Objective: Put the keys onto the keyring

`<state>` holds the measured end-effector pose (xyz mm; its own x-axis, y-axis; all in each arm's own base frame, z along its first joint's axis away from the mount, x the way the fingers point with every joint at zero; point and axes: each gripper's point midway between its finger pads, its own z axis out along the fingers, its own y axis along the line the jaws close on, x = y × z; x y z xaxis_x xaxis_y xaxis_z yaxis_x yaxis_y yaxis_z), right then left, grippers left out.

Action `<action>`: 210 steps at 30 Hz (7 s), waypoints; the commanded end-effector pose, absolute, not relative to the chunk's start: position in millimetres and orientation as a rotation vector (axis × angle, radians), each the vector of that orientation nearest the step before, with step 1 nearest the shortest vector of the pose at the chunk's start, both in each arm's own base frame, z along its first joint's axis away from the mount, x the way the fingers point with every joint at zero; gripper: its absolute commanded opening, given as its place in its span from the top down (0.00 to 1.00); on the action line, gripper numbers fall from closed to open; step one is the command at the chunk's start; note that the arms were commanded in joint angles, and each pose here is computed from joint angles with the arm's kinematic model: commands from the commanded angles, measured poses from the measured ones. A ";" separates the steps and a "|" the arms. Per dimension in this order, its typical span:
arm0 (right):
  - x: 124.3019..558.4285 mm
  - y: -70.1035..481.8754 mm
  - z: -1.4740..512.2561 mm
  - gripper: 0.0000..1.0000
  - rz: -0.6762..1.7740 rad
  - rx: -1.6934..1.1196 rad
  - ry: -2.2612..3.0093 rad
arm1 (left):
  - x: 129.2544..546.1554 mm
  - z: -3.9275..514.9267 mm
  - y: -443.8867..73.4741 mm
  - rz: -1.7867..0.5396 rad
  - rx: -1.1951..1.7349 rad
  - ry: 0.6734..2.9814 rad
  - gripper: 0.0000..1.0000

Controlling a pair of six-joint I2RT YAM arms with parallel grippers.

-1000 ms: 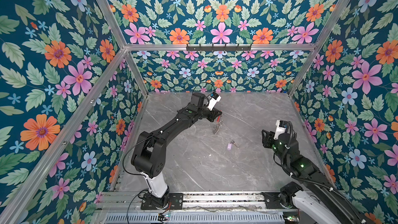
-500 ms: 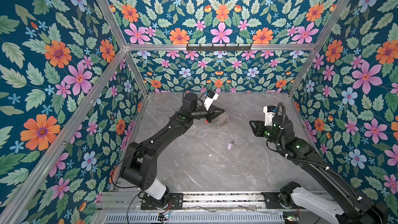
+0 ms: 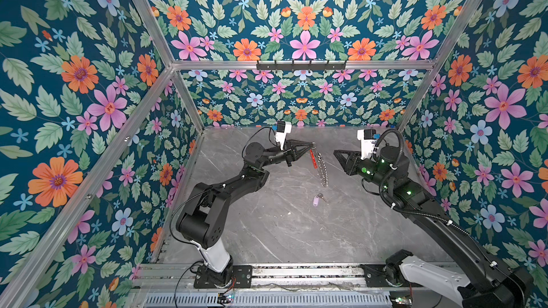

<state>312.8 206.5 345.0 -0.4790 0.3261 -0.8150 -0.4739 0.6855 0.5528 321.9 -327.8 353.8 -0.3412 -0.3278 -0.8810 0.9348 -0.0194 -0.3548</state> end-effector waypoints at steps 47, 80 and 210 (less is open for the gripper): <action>335.2 287.8 394.4 0.83 1.302 -0.303 1.622 | 318.0 397.2 -302.4 -1.706 0.486 1.046 1.00; 336.2 289.2 407.8 0.85 1.297 -0.330 1.573 | 315.4 400.2 -310.2 -1.781 0.492 1.062 1.00; 361.7 317.7 340.0 1.00 1.073 -0.660 1.627 | 367.0 339.6 -228.1 -1.151 0.583 1.455 0.81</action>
<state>369.7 315.8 315.8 -0.3668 0.0293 -0.9298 -0.7995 0.5012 0.3312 378.0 -222.9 325.3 -0.2758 -0.2217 -0.9353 0.8145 0.4628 -0.3499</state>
